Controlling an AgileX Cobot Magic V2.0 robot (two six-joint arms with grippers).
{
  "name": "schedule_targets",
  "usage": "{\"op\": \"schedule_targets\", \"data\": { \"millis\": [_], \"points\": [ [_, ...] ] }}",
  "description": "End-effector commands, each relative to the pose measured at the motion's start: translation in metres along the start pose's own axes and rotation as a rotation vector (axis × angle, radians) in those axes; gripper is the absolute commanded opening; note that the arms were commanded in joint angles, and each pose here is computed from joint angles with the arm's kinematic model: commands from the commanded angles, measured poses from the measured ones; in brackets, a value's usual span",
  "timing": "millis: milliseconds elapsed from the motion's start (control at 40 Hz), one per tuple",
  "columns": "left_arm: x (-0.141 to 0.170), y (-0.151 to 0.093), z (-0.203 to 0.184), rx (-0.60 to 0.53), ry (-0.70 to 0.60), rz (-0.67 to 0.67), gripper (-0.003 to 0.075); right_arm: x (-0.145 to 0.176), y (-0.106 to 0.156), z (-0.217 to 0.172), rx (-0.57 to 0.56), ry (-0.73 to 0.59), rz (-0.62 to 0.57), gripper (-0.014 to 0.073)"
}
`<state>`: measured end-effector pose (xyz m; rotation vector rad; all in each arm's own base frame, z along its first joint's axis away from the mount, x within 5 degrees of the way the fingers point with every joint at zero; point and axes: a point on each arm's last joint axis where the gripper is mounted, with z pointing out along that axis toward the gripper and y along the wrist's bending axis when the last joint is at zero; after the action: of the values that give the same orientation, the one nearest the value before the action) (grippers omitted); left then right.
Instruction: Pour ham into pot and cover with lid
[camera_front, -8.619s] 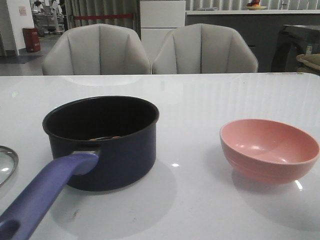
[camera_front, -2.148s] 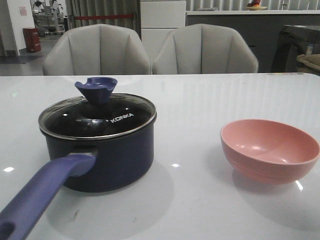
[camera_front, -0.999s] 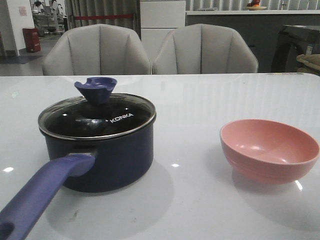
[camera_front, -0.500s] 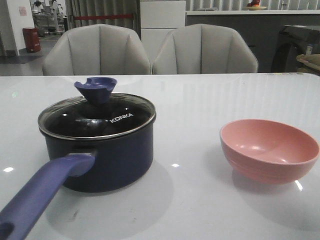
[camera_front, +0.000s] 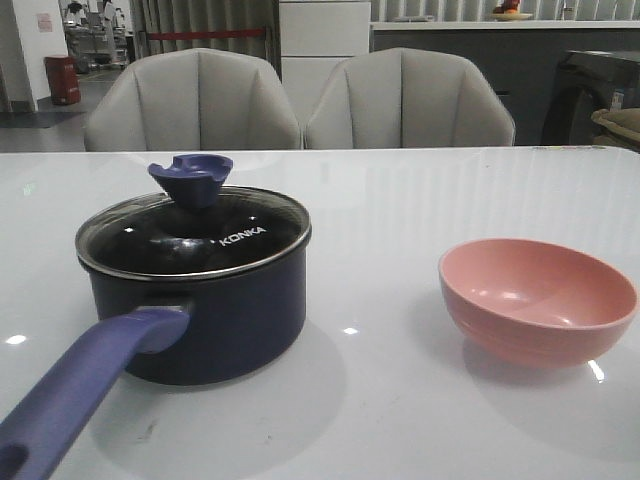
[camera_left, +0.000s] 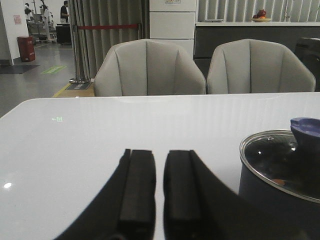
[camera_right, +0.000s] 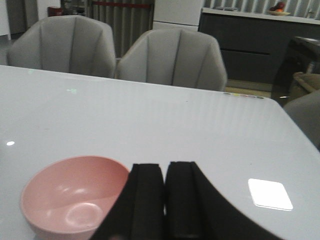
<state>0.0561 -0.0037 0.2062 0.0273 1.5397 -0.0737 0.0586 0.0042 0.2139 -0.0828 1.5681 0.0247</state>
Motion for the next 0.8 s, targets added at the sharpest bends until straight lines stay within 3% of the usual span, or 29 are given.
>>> {"op": "schedule_targets", "data": {
  "millis": [0, 200, 774],
  "points": [
    [0.002, 0.0, -0.001, -0.002, -0.074, -0.021, 0.0143, -0.008, -0.003, -0.004, 0.049, -0.123, -0.008, 0.0149],
    [0.002, 0.0, -0.001, -0.002, -0.072, -0.021, 0.0143, 0.009, -0.003, -0.004, 0.051, -0.109, 0.023, 0.0149],
    [0.002, 0.0, -0.001, -0.002, -0.072, -0.021, 0.0143, 0.009, -0.002, -0.004, 0.049, -0.109, 0.042, 0.0149]
  ]
}}
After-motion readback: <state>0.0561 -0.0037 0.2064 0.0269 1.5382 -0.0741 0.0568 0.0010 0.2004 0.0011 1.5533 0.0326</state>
